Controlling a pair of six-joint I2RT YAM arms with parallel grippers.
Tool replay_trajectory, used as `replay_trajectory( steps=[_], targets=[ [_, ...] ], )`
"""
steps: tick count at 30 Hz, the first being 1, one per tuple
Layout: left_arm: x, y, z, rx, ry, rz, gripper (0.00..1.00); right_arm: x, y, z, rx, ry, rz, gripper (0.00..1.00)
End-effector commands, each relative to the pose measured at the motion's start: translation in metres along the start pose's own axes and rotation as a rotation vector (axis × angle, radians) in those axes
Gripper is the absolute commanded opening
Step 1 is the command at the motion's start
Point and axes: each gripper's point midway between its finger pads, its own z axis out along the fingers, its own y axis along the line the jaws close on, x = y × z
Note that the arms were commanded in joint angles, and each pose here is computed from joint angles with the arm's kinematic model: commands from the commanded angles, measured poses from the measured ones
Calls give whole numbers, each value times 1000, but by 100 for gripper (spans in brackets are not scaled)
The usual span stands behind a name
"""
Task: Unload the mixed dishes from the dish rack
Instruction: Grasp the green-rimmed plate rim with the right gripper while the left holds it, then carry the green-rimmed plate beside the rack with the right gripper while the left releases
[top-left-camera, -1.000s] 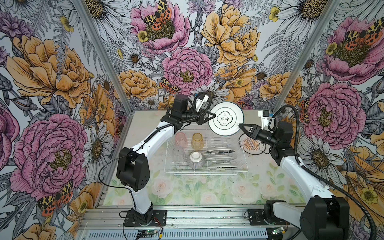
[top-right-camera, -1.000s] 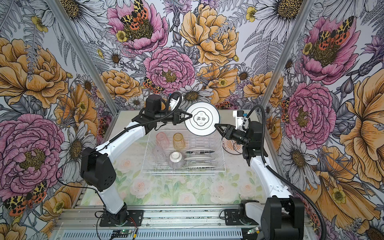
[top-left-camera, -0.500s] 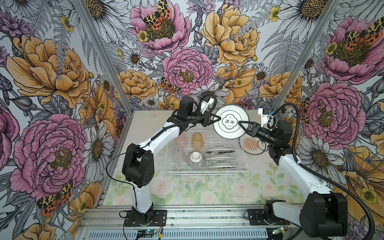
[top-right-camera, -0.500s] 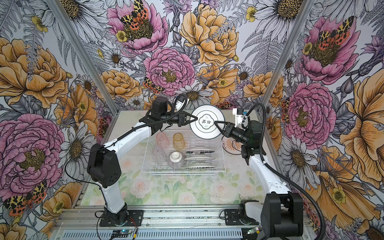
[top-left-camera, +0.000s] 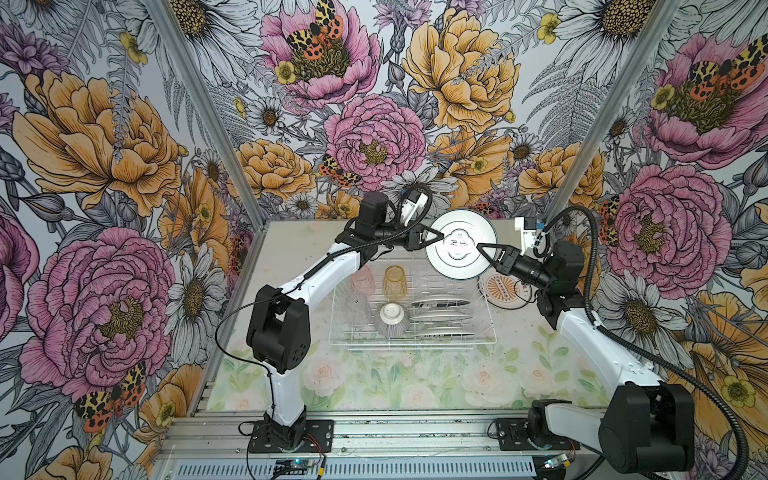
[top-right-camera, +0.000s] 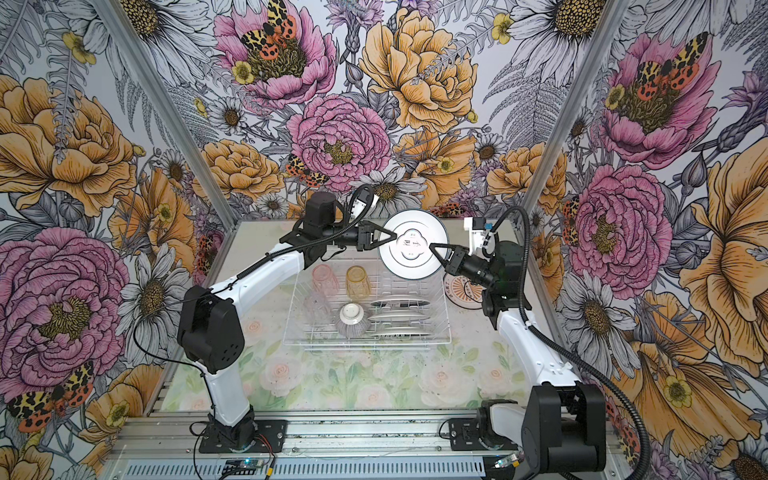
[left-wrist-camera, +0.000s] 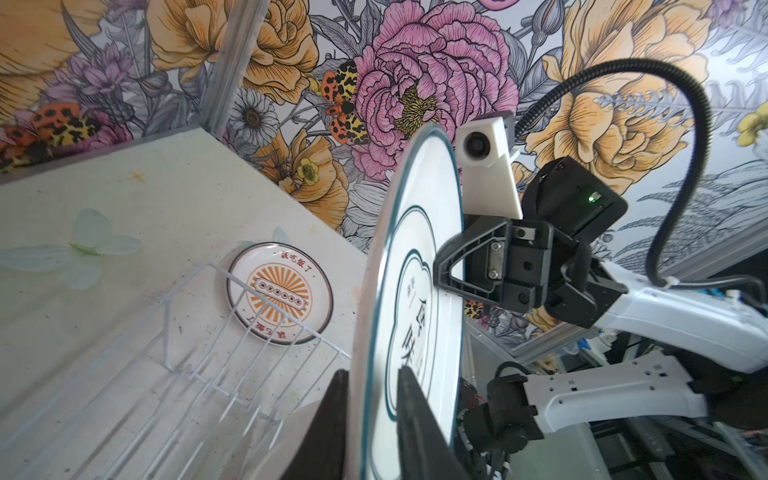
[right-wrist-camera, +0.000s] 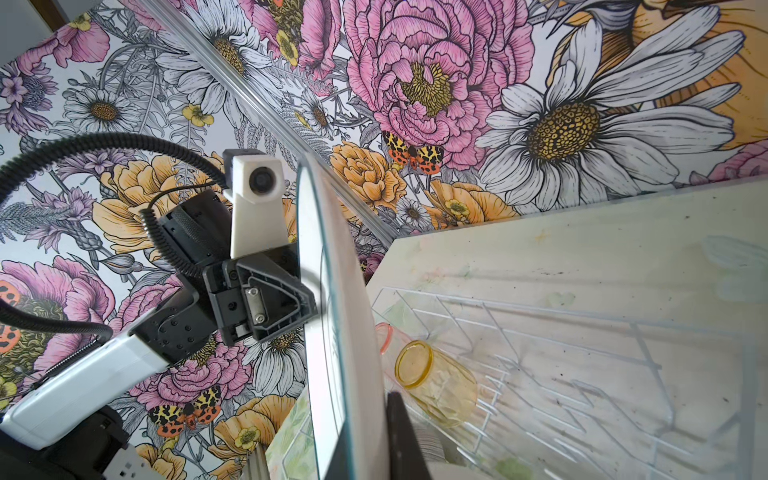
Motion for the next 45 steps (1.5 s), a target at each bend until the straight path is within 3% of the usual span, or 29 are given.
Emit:
replay_trajectory(
  steps=[1, 5, 12, 21, 29, 37, 45],
  targets=[
    [-7, -10, 0, -27, -22, 92, 48, -12, 14, -1, -17, -24, -18, 0],
    [-4, -10, -4, -79, -11, 127, 60, -15, 10, -4, 8, -29, -18, 0],
    [-1, 3, -43, -307, -1, 199, 62, -41, -18, -40, 133, -117, 10, 0],
    [25, 26, -106, -578, 9, 200, 64, -54, -103, -110, 499, -209, 102, 0],
    [30, 31, -129, -632, -8, 171, 68, -32, -176, -157, 721, -250, 231, 0],
    [36, 37, -120, -633, 19, 171, 70, 8, -226, -153, 762, -149, 357, 0],
    [41, 39, -108, -620, 46, 181, 70, 32, -250, -141, 739, -81, 428, 0]
  ],
)
